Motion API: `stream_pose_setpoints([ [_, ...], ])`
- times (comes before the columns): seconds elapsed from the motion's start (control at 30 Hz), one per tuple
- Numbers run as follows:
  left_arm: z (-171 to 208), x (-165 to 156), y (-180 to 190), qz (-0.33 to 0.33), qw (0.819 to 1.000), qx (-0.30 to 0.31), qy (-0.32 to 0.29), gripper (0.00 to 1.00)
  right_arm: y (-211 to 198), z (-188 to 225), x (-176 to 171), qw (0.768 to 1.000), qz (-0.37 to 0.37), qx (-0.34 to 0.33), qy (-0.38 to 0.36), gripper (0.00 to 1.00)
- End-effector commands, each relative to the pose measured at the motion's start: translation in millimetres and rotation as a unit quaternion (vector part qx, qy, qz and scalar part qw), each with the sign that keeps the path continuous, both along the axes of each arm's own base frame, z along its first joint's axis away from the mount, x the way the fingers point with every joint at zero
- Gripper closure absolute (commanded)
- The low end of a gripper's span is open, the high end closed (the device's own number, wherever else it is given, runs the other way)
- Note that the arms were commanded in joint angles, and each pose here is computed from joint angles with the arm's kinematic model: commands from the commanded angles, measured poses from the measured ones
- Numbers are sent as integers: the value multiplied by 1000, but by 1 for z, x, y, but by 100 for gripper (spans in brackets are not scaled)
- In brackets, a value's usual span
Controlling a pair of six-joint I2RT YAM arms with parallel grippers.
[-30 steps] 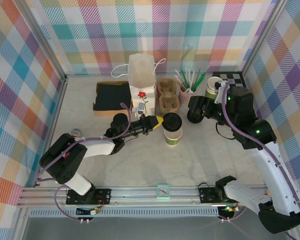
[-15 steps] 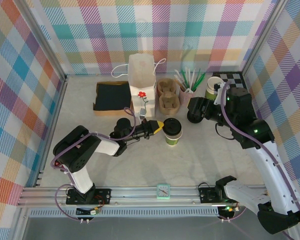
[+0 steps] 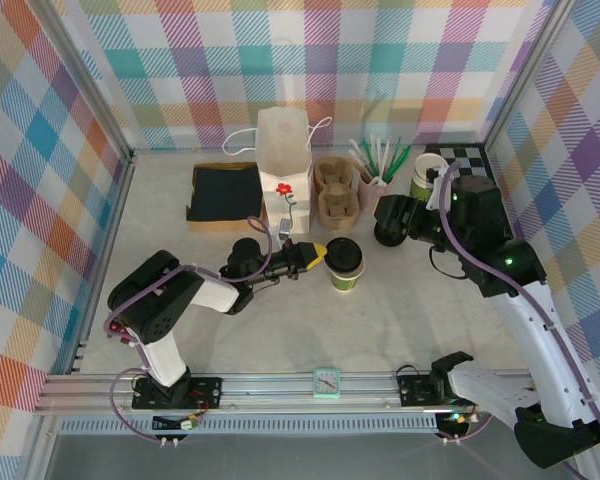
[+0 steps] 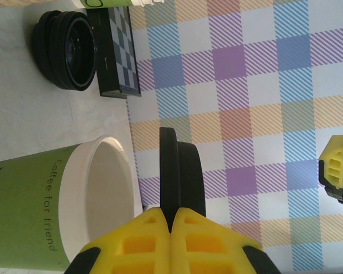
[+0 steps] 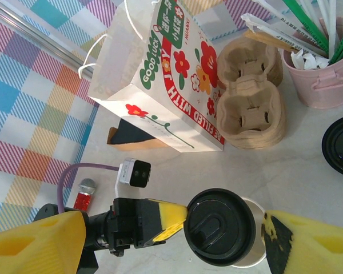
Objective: Pack the takeout coffee
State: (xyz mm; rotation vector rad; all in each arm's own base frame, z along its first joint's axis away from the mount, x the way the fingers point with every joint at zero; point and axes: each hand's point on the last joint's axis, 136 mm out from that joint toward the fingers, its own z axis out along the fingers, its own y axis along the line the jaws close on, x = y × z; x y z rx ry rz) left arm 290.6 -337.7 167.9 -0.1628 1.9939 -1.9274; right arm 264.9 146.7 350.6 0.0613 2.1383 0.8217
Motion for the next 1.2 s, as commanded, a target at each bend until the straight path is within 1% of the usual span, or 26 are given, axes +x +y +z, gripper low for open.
stream_pose_setpoints([
  [0.0, -2, -3, 0, -1, 1000, -3, -17, 96, 1, 2, 0, 1000, 1, 12, -3, 20],
  [0.77, -18, -3, 0, -2, 1000, 13, -11, 94, 2, 6, -1, 1000, 3, 23, -13, 20],
  [1.17, -23, -4, 0, -2, 1000, 18, -9, 90, 1, 10, -3, 999, 4, 28, -21, 20],
])
